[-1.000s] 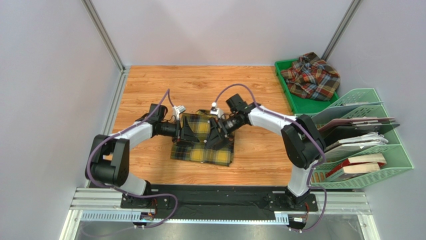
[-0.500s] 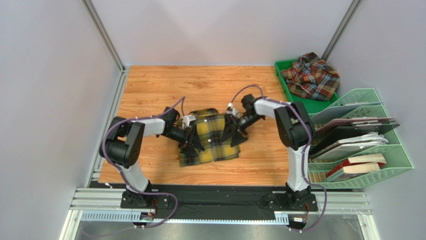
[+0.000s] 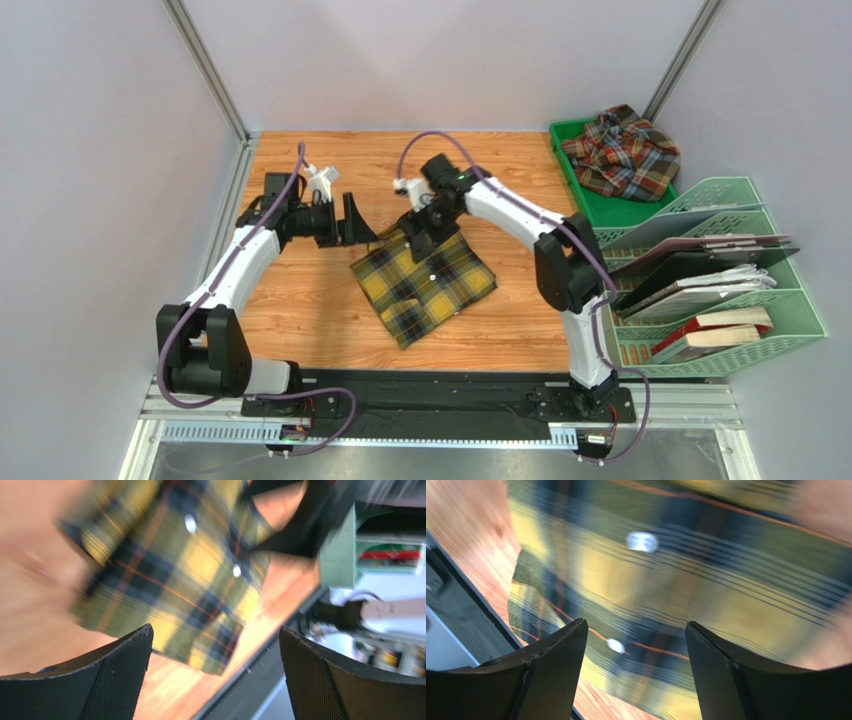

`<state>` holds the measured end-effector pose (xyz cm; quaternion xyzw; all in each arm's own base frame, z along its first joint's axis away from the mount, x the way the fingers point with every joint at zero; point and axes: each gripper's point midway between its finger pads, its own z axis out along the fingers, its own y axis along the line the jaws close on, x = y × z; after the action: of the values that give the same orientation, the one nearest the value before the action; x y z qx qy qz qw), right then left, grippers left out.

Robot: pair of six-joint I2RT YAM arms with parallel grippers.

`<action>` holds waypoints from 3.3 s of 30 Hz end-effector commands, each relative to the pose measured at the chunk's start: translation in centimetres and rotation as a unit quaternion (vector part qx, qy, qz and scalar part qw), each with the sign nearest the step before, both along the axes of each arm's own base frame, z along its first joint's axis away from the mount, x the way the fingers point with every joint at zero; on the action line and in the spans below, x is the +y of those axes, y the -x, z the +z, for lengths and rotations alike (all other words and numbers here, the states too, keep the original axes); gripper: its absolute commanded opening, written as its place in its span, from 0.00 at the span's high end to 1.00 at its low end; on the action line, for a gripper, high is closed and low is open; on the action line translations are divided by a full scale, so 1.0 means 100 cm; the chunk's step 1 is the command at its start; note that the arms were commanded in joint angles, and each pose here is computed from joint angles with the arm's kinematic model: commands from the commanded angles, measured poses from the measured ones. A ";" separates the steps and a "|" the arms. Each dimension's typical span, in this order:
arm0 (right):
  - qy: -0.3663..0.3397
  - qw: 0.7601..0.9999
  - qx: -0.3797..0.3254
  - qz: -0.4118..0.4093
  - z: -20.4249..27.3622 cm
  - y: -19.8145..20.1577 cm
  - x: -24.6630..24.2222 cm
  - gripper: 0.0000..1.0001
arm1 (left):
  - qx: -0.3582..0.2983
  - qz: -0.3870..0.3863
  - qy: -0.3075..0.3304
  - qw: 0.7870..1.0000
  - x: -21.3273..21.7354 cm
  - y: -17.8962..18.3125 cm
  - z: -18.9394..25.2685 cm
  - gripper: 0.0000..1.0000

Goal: Fold and stack the long sleeve shirts
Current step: Fold the shirt

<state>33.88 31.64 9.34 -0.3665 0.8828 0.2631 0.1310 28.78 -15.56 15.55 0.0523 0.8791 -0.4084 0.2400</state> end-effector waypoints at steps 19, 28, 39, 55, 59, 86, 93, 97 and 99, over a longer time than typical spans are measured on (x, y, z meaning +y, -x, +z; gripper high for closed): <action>-0.049 0.870 -0.071 0.486 -0.031 0.153 -0.049 0.19 | 0.048 -0.027 -0.001 0.998 0.047 -0.014 -0.033 0.16; -0.063 0.976 -0.015 0.207 0.016 0.094 -0.032 0.19 | 0.057 -0.126 0.001 0.990 0.000 -0.045 -0.063 0.22; 0.013 0.995 0.051 0.081 -0.040 0.083 -0.054 0.21 | 0.119 -0.213 -0.004 0.970 -0.057 -0.044 -0.114 0.20; 0.019 0.995 0.072 0.067 -0.059 0.071 -0.058 0.22 | 0.194 -0.282 0.027 0.939 -0.103 0.010 -0.131 0.20; 0.019 0.995 0.073 0.061 -0.062 0.067 -0.055 0.22 | 0.194 -0.300 0.046 0.933 -0.118 0.022 -0.121 0.20; -0.136 0.983 0.088 -0.087 0.032 0.035 -0.110 0.16 | 0.046 -0.266 -0.195 0.943 0.002 -0.091 -0.003 1.00; -0.140 0.981 0.085 -0.106 0.033 0.033 -0.126 0.16 | -0.157 -0.254 -0.537 0.789 0.077 -0.161 0.076 1.00; -0.139 0.980 0.095 -0.107 0.027 0.033 -0.126 0.16 | -0.221 -0.249 -0.605 0.724 0.059 -0.176 0.063 1.00; -0.143 0.979 0.097 -0.109 0.027 0.031 -0.126 0.16 | -0.194 -0.276 -0.614 0.713 0.048 -0.158 0.023 1.00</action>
<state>30.51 18.80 11.32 -0.2170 0.8885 0.3876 0.1149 45.95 -10.75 23.70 0.4482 0.8434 0.0937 0.2811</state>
